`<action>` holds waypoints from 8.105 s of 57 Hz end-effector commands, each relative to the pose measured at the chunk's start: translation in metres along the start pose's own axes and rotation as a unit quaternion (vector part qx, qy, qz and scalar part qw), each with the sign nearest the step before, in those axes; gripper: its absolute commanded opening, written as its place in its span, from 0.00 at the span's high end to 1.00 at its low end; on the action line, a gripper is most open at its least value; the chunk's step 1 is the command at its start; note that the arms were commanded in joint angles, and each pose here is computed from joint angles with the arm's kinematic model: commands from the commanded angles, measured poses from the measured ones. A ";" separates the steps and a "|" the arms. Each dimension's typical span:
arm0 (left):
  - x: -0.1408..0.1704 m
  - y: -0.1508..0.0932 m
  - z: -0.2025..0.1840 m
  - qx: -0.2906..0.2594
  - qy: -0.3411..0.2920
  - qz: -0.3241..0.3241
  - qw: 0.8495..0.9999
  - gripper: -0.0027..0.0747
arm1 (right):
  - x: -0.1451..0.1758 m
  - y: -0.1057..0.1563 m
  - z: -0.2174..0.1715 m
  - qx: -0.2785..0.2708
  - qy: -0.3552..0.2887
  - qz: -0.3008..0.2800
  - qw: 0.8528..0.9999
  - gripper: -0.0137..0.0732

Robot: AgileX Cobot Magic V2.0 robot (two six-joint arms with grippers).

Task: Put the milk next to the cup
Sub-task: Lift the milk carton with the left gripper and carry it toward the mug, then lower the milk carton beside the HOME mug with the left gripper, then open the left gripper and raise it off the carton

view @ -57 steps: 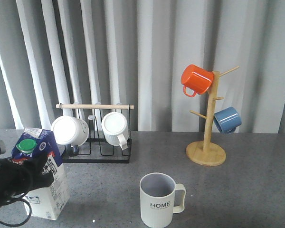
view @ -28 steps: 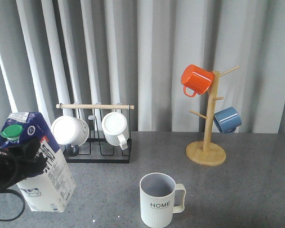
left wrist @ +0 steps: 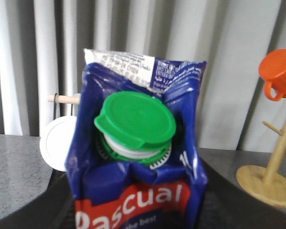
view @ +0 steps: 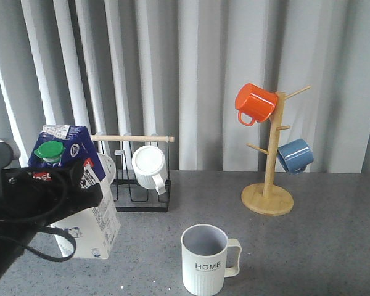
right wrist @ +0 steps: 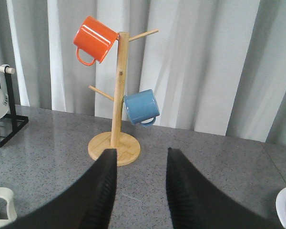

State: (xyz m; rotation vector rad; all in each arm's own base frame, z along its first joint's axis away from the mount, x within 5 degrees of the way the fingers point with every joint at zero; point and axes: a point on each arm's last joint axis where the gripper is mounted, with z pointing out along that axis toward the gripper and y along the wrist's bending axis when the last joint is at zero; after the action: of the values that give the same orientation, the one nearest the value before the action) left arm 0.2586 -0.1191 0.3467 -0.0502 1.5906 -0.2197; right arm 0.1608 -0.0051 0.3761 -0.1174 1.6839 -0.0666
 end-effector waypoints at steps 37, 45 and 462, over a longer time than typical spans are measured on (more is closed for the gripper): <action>0.023 -0.090 0.007 -0.108 -0.049 0.050 0.992 0.74 | -0.013 -0.004 -0.003 0.019 -0.037 0.002 0.999 0.54; 0.027 -0.097 0.014 -0.130 -0.039 0.029 0.990 0.74 | -0.013 -0.004 -0.003 0.019 -0.037 0.002 0.999 0.54; -0.167 0.038 -0.143 -0.116 -0.192 -0.056 0.973 0.98 | -0.013 -0.004 -0.003 0.019 -0.037 0.002 0.999 0.54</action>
State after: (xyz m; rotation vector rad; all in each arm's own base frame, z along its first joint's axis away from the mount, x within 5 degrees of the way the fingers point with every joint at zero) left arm 0.1268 -0.0362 0.4994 -0.3605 1.2484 -0.0943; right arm 0.1608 -0.0051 0.3761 -0.1174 1.6839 -0.0666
